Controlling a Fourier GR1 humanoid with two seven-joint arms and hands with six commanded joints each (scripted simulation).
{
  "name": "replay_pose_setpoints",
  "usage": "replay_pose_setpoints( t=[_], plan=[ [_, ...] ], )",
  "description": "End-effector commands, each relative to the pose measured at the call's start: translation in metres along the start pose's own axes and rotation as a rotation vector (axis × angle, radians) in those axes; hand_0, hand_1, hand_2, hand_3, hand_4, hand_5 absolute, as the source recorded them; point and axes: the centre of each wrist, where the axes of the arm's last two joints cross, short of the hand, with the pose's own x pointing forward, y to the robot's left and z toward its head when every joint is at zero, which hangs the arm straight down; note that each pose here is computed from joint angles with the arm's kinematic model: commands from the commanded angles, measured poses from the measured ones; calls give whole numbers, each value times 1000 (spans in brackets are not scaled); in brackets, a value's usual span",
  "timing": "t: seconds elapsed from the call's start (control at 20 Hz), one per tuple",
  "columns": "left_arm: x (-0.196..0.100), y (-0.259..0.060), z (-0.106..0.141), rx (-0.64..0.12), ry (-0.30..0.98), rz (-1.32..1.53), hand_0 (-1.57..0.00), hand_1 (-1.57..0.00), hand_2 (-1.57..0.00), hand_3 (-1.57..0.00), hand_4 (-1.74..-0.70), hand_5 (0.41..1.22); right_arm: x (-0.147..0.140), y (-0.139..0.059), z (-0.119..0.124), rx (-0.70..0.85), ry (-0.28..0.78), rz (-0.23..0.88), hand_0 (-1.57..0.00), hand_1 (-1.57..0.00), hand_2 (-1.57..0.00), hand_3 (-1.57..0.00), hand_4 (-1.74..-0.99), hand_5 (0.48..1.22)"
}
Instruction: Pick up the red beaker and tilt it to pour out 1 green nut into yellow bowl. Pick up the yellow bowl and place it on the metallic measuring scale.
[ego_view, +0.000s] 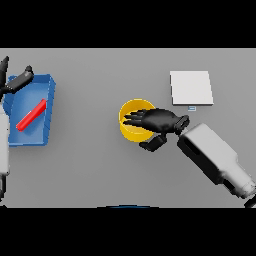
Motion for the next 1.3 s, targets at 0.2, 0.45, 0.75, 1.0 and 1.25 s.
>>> replay_pose_setpoints(
  t=[0.2,0.45,0.75,1.0,1.25],
  plan=[
    [0,-2,1,-5,4,-2,1,1,1,1,-793,729,-1,0,-2,10,7,-2,-322,-258,-289,-328,-1436,944],
    [4,-2,-2,3,1,10,1,1,1,1,-791,735,-2,-1,0,32,-9,-6,-1065,-959,-943,-1005,-1561,1130],
    [-4,0,-3,11,2,3,1,1,1,1,-790,727,3,-7,4,26,28,3,-1438,-1411,-1406,-1153,-1683,1197],
    [-2,0,0,5,-7,-4,1,1,1,1,-784,727,3,-30,22,2,14,-10,-1528,-1518,-1517,-1357,-1714,1213],
    [2,3,-1,12,-18,8,1,1,1,1,-797,737,3,-54,32,-17,83,19,-1557,-1554,-1553,-1309,-1722,1218]
  ],
)
